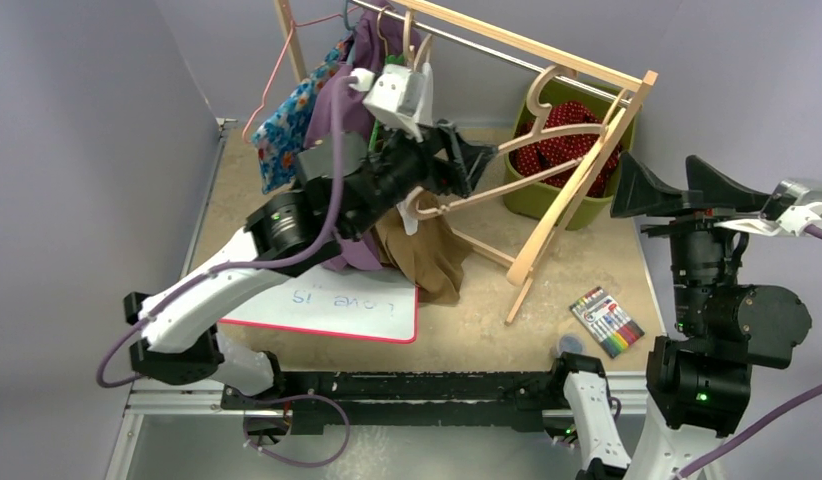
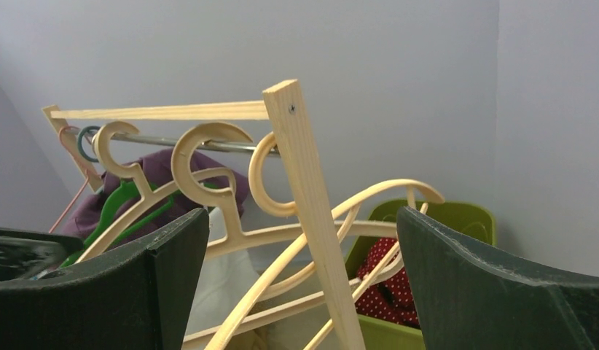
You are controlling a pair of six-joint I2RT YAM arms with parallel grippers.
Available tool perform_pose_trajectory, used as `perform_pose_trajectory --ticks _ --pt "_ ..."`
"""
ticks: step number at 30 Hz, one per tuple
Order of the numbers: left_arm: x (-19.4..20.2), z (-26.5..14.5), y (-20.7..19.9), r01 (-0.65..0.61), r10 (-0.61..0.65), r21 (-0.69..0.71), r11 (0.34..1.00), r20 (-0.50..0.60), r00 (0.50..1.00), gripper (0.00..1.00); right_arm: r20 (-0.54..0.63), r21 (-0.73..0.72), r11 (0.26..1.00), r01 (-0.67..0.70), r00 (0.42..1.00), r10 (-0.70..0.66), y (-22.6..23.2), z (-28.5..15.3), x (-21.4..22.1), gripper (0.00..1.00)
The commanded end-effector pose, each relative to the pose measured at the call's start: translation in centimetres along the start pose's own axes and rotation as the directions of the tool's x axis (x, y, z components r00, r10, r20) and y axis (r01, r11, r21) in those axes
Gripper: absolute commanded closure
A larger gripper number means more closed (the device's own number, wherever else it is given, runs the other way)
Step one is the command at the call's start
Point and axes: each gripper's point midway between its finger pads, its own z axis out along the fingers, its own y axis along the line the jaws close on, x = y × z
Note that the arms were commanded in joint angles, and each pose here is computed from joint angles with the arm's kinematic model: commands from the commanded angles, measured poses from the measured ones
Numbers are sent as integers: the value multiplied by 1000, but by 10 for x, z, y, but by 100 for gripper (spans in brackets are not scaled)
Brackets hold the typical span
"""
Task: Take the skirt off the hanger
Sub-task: Pick up the hanger from the clothesline.
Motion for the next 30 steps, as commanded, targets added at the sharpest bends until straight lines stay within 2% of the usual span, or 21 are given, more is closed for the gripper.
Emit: perform_pose_trajectory --ticks 1,5,10,12,18,21,24,30 --pt "-12 -35 28 -80 79 -86 993 -11 997 24 11 -17 1000 18 1000 -18 1 -2 4 1" --pt "-32 -58 56 -125 131 -214 969 14 991 21 -21 -17 1000 7 1000 -7 -3 -6 20 1" --pt "-51 -65 82 -188 205 -370 910 7 979 32 -57 21 1000 17 998 -16 -12 -17 37 1" --pt "-54 -60 93 -203 219 -420 884 -12 976 33 -60 54 998 27 998 -24 -18 -26 37 1" --pt "-58 -29 125 -200 201 -442 874 -44 979 39 -94 117 992 54 995 -43 -31 -56 43 1" --pt "-54 -16 131 -229 224 -448 864 -65 972 39 -162 125 991 56 986 -35 -35 -64 61 1" --pt "-47 -3 139 -243 231 -450 859 -84 969 41 -211 131 989 69 977 -40 -39 -68 75 1" --pt "-40 7 148 -257 241 -473 843 -95 966 45 -227 131 989 70 973 -39 -40 -65 82 1"
